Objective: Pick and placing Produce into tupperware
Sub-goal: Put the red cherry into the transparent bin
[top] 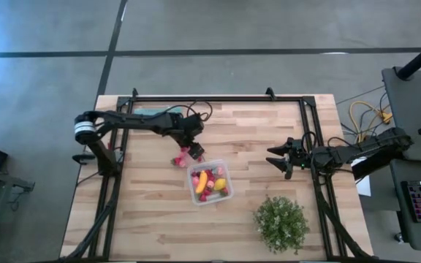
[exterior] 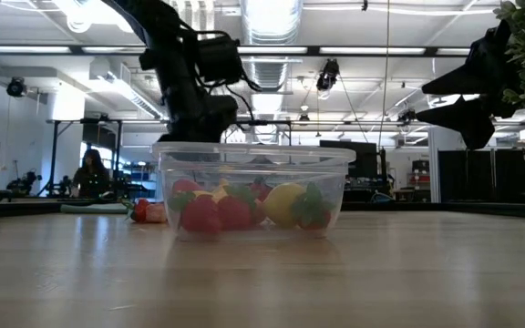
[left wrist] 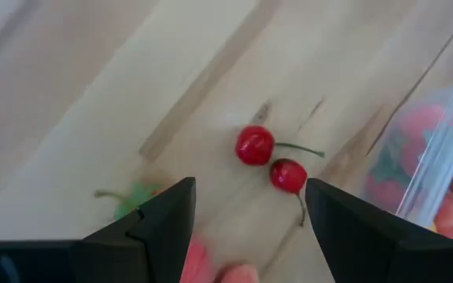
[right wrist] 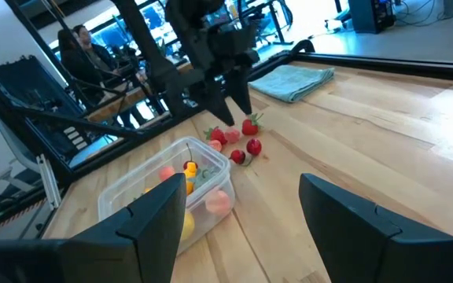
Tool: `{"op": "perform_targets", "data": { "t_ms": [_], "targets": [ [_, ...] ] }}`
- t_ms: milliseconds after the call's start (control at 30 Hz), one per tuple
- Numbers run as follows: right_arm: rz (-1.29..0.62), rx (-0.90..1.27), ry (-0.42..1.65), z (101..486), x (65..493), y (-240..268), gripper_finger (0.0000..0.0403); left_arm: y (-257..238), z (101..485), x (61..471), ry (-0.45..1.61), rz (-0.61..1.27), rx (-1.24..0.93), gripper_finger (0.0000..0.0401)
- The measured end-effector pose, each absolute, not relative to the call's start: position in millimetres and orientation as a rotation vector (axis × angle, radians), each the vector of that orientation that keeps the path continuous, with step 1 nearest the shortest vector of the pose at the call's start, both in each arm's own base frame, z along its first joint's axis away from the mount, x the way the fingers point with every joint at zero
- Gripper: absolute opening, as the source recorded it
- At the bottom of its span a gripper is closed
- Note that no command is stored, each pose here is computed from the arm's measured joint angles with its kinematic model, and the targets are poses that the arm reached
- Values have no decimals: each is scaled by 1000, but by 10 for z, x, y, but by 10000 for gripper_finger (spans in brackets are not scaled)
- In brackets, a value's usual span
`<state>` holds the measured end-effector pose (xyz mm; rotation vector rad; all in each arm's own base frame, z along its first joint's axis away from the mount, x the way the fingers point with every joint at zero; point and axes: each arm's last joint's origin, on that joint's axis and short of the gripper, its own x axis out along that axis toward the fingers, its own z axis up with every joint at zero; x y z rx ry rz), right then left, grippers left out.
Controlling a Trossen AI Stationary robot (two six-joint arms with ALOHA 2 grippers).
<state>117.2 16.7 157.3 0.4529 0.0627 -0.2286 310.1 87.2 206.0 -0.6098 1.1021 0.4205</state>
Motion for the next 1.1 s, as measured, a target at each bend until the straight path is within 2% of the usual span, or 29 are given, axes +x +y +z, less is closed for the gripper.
{"op": "perform_targets", "data": {
  "t_ms": [667,1100],
  "targets": [
    [-229,453,63,1573,1172,167,240,948,1636,3392,1141,421,-613,222],
    [-229,453,63,1572,1172,166,240,937,1650,3400,1142,396,-631,118]
  ]
}}
